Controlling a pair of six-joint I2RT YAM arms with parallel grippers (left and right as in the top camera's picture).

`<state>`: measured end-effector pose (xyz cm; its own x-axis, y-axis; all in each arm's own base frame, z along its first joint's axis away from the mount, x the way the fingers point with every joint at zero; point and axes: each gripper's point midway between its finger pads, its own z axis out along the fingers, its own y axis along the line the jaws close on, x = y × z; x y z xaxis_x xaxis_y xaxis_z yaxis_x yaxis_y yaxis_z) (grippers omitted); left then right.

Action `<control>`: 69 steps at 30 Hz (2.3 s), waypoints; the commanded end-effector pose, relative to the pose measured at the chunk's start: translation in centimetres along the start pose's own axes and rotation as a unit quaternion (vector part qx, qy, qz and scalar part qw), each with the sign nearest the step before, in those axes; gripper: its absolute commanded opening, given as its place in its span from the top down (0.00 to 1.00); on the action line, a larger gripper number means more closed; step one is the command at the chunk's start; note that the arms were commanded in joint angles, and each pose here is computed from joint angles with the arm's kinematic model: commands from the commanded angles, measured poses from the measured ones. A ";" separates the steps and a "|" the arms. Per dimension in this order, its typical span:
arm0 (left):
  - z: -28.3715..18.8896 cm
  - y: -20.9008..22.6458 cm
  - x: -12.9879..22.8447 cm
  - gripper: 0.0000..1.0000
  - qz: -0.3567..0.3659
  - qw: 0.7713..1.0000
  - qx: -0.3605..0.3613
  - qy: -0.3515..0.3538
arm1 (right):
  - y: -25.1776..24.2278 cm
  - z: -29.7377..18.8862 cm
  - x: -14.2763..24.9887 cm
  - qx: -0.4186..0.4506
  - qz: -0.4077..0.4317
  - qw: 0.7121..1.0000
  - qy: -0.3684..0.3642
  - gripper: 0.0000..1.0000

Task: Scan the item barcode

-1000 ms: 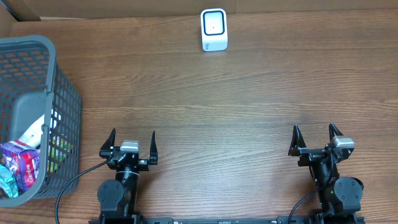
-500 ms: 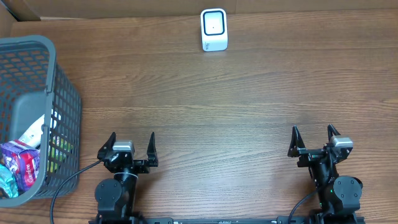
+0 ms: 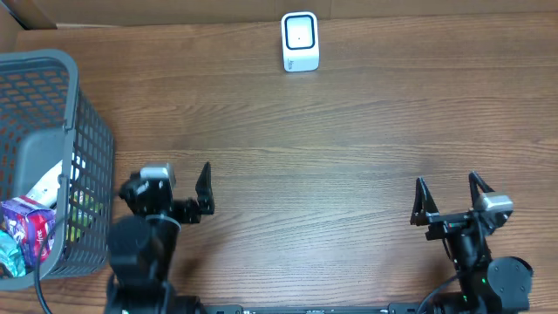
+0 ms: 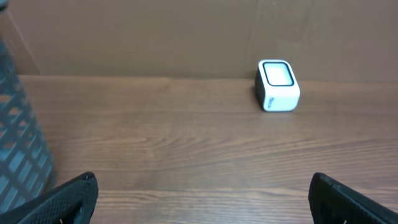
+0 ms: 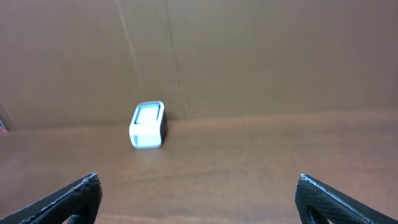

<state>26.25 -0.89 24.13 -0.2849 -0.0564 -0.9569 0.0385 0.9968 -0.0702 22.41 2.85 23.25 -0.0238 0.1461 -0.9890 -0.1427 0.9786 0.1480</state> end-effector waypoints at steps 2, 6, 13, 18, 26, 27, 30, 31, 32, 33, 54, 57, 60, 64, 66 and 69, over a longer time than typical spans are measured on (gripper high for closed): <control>0.6 -2.1 -3.9 0.00 -0.012 0.998 0.057 0.025 | 1.0 -0.9 -3.9 -0.014 -0.001 1.000 -0.028 0.00; 1.0 -3.2 -7.5 0.00 -0.017 0.995 0.082 0.053 | 1.6 -0.9 -5.9 -0.023 -0.001 1.000 -0.021 0.00; 1.0 -3.4 -10.8 0.01 -0.028 0.988 0.077 0.128 | 3.2 0.3 -8.7 -0.050 0.005 0.998 0.038 0.00; 1.0 -3.3 -11.7 0.00 -0.038 0.976 0.069 0.203 | 4.5 2.1 -10.0 -0.074 0.017 0.990 0.119 0.00; 1.9 -1.8 -12.9 0.00 0.003 0.970 0.031 0.242 | 5.4 5.5 -9.8 -0.082 0.051 0.958 0.272 0.00; 2.1 -1.6 -12.8 0.00 0.004 0.969 0.025 0.245 | 5.4 5.8 -9.6 -0.082 0.054 0.954 0.284 0.00; 2.6 -1.8 -11.9 0.01 -0.001 0.964 0.032 0.262 | 5.5 7.1 -8.3 -0.087 0.069 0.941 0.320 0.00; 2.9 -1.9 -11.8 0.00 -0.002 0.964 0.037 0.265 | 5.8 7.4 -7.7 -0.097 0.076 0.935 0.332 0.00; 3.2 -1.9 -11.7 0.00 -0.001 0.963 0.038 0.267 | 6.1 7.7 -7.1 -0.107 0.082 0.930 0.342 0.00; 3.4 -1.8 -11.6 0.06 -0.003 0.962 0.035 0.269 | 6.4 7.9 -6.7 -0.115 0.087 0.926 0.350 0.00; -6.5 22.8 -6.5 0.00 -0.374 0.786 -0.407 0.277 | 6.8 8.7 -3.2 -0.130 0.112 0.892 0.418 0.00; -6.4 24.4 -4.6 0.00 -0.396 0.759 -0.420 0.301 | 6.8 8.6 -3.1 -0.129 0.113 0.891 0.420 0.00; -6.3 25.7 -2.7 0.00 -0.412 0.736 -0.426 0.328 | 6.7 8.5 -3.0 -0.125 0.112 0.891 0.423 0.00; -6.1 26.9 -0.2 0.00 -0.433 0.704 -0.430 0.364 | 6.3 8.4 -2.7 -0.116 0.108 0.890 0.428 0.00; -5.9 27.5 0.9 0.00 -0.440 0.692 -0.432 0.375 | 6.3 8.3 -2.7 -0.116 0.109 0.889 0.430 0.00; -6.2 28.6 2.5 0.02 -0.444 0.666 -0.456 0.390 | 6.3 8.2 -2.6 -0.115 0.109 0.888 0.432 0.00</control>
<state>21.53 26.94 22.84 -0.2811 -0.9365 -0.2095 -0.9560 0.2925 -0.0248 29.45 9.89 25.91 -0.8275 0.0747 -0.5565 -0.2223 0.8665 0.4469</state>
